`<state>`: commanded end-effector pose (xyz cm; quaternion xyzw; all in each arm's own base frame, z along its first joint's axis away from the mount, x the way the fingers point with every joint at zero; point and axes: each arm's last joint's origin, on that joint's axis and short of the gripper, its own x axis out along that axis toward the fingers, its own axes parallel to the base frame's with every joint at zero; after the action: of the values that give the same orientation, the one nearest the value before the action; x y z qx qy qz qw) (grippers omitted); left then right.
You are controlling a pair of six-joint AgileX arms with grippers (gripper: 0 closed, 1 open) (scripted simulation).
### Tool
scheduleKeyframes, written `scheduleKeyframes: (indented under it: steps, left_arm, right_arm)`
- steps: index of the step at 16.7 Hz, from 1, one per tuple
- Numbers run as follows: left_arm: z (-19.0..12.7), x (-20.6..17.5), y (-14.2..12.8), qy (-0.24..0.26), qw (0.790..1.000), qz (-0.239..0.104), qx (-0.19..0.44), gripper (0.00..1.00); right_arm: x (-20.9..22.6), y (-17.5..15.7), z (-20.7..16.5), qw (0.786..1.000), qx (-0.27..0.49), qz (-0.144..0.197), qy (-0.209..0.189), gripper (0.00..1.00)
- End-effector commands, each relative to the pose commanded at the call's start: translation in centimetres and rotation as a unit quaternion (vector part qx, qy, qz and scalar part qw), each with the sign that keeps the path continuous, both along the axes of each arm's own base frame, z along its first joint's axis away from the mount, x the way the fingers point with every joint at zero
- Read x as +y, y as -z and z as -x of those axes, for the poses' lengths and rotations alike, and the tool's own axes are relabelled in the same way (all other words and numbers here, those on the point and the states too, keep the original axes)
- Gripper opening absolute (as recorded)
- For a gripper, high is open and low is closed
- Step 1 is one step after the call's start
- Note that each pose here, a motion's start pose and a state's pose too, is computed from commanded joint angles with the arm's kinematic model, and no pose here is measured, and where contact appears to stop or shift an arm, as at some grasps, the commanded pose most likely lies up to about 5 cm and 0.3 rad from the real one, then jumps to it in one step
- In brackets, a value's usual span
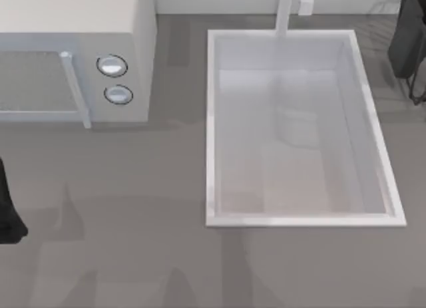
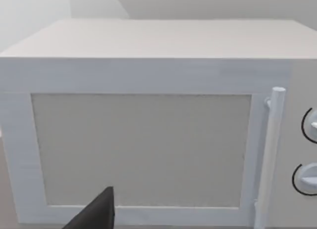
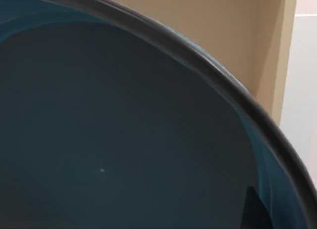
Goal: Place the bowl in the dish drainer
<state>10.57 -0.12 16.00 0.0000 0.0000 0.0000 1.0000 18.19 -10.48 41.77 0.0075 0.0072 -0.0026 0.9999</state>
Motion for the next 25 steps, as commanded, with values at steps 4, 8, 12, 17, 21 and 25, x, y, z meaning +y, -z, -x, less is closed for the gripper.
scheduleKeyframes:
  steps: [4, 8, 12, 17, 21, 25]
  left_arm:
    - [0.0, 0.0, 0.0, 0.0, 1.0, 0.0, 0.0, 1.0]
    - [0.0, 0.0, 0.0, 0.0, 1.0, 0.0, 0.0, 1.0]
    - [0.0, 0.0, 0.0, 0.0, 1.0, 0.0, 0.0, 1.0]
    - [0.0, 0.0, 0.0, 0.0, 1.0, 0.0, 0.0, 1.0]
    - [0.0, 0.0, 0.0, 0.0, 1.0, 0.0, 0.0, 1.0]
    - [0.0, 0.0, 0.0, 0.0, 1.0, 0.0, 0.0, 1.0]
  right_arm:
    - [-0.1, -0.1, 0.3, 1.0, -0.007, 0.008, 0.002, 0.0]
    - [-0.5, 0.2, -0.8, 1.0, -0.006, 0.006, 0.0, 0.0]
    - [-2.4, 3.2, -6.2, 1.0, -0.001, 0.003, -0.002, 0.0]
    - [-3.2, 10.9, -14.7, 1.0, -0.011, 0.011, 0.0, 0.0]
    - [-1.5, 17.2, -18.6, 1.0, -0.013, 0.011, 0.002, 0.0]
    - [-0.3, 19.9, -19.7, 1.0, -0.007, 0.008, 0.002, 0.0]
